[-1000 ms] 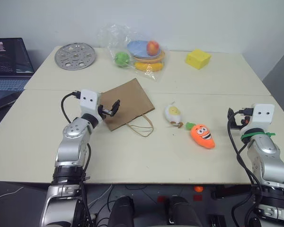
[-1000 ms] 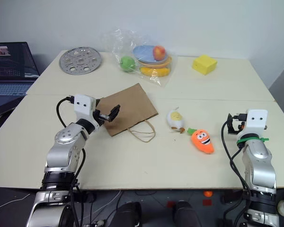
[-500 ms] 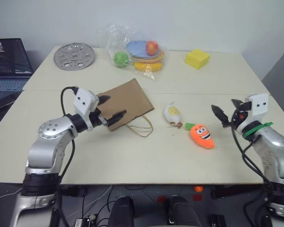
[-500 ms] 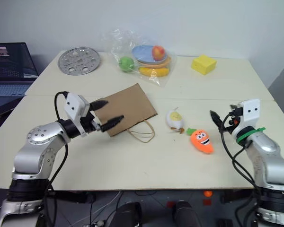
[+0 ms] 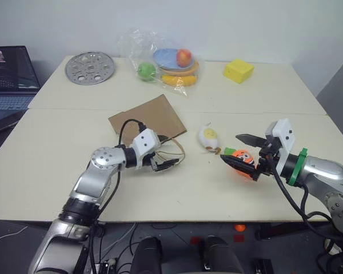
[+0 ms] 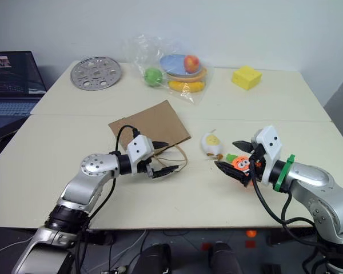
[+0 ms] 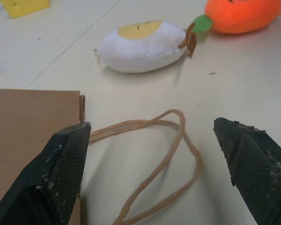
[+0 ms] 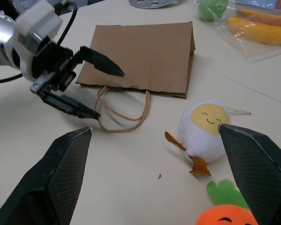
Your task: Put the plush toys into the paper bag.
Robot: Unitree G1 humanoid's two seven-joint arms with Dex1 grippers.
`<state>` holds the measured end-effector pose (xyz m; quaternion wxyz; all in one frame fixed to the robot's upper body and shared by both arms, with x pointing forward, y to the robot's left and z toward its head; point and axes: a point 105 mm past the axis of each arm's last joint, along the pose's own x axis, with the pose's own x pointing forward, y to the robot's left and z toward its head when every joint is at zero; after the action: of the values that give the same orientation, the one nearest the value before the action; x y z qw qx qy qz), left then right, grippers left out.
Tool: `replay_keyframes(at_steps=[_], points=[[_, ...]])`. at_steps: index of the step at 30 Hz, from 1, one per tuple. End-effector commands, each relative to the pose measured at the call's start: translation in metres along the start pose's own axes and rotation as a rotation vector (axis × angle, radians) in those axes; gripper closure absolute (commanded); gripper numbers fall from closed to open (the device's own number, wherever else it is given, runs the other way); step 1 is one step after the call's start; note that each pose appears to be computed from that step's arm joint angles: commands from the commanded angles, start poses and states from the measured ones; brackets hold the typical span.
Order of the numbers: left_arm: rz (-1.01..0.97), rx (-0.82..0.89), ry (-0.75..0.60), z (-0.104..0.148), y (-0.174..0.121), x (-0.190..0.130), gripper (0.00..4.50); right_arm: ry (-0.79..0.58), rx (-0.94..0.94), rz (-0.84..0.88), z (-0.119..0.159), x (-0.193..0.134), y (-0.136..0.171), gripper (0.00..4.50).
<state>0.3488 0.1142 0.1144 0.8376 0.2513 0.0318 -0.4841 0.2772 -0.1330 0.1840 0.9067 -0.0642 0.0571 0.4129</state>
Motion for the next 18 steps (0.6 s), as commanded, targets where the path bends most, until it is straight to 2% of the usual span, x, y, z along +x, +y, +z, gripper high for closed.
replay_keyframes(at_steps=[1,6,7,10,18], points=[[0.030,0.071,0.009,0.000,0.010,0.006,0.01,-0.042,-0.033,-0.012,0.014,-0.001,0.005,0.00],[0.041,0.083,0.021,-0.006,0.019,0.008,0.01,-0.040,-0.036,-0.051,0.014,-0.004,0.002,0.00],[0.049,0.082,0.015,-0.005,0.021,0.008,0.19,-0.040,-0.036,-0.061,0.014,-0.004,0.001,0.00],[0.052,0.082,0.004,-0.003,0.024,0.006,0.94,-0.038,-0.036,-0.074,0.013,-0.006,0.000,0.00],[0.056,0.080,-0.008,-0.001,0.029,0.004,3.49,-0.047,-0.034,-0.090,0.013,-0.006,-0.002,0.00]])
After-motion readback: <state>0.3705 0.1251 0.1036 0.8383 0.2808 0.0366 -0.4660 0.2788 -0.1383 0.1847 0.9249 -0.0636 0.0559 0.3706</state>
